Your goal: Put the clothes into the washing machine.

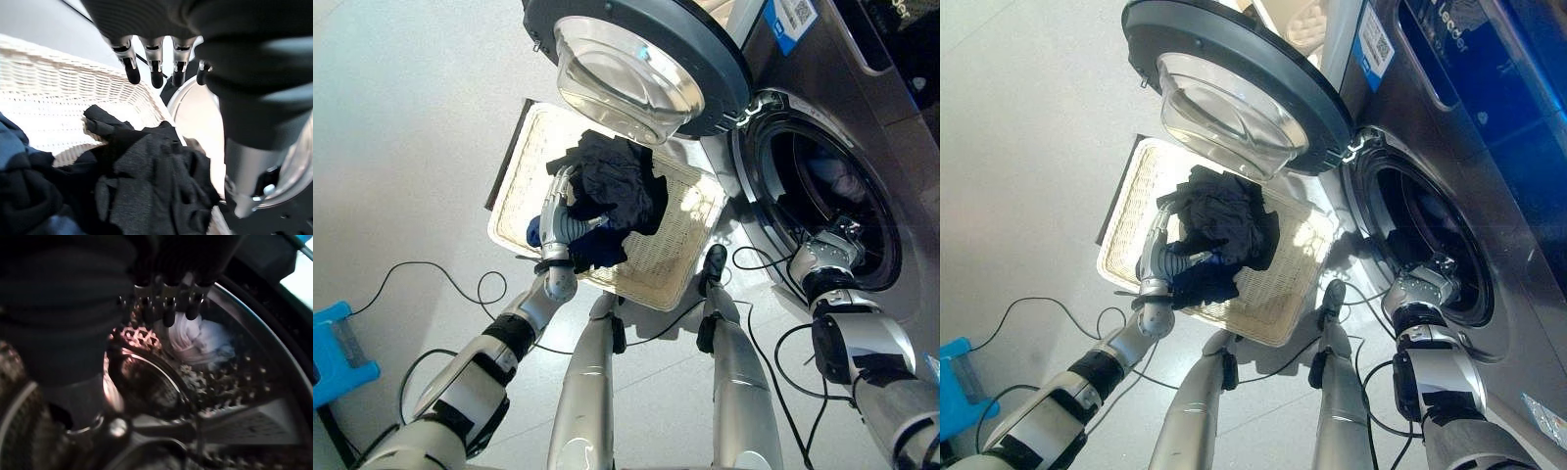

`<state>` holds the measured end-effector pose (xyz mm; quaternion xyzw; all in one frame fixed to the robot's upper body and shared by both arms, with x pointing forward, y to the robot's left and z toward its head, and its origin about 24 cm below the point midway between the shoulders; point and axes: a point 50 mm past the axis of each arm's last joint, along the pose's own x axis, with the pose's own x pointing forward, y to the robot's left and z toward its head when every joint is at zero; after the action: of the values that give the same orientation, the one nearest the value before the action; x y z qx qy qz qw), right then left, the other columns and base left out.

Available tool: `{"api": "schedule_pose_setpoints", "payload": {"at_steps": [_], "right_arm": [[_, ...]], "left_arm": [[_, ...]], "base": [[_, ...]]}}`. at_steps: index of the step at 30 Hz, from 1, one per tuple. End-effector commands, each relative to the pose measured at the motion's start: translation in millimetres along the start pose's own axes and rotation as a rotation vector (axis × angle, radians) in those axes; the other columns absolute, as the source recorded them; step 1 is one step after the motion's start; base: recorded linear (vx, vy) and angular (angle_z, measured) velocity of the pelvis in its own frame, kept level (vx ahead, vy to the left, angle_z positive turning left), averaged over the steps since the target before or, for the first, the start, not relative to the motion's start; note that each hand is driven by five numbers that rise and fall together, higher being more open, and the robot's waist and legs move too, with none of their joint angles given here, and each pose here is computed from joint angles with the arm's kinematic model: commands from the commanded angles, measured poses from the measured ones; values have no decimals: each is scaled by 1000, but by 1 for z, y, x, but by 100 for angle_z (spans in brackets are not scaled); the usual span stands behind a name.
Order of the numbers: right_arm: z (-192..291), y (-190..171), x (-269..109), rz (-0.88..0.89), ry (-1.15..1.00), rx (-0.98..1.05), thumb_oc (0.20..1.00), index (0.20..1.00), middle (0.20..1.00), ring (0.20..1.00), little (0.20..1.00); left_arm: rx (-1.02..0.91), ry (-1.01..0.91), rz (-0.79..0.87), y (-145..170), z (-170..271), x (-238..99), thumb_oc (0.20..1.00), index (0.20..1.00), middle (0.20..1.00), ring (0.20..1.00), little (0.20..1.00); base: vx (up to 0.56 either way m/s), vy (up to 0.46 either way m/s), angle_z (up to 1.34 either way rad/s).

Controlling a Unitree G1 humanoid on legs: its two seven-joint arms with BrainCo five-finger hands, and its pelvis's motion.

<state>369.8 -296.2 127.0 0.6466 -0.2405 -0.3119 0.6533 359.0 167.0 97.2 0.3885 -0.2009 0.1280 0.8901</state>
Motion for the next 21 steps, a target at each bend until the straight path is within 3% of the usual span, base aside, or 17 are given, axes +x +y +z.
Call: {"api": "schedule_pose_setpoints", "payload": {"at_steps": [1,10,21], "right_arm": [[2,34,6,166,46,-214,1000,1000,1000,1000,1000],[-42,31,-18,335,227,-378,1000,1000,1000,1000,1000],[-68,20,-45,493,351,-354,1000,1000,1000,1000,1000]], "left_arm": [[161,28,-35,5,-5,16,1000,1000,1000,1000,1000],[441,2,-63,19,-3,44,1000,1000,1000,1000,1000],[1045,-310,-58,30,21,70,1000,1000,1000,1000,1000]], "base": [[-12,46,-1],[-2,35,-6],[1,35,-4]]}}
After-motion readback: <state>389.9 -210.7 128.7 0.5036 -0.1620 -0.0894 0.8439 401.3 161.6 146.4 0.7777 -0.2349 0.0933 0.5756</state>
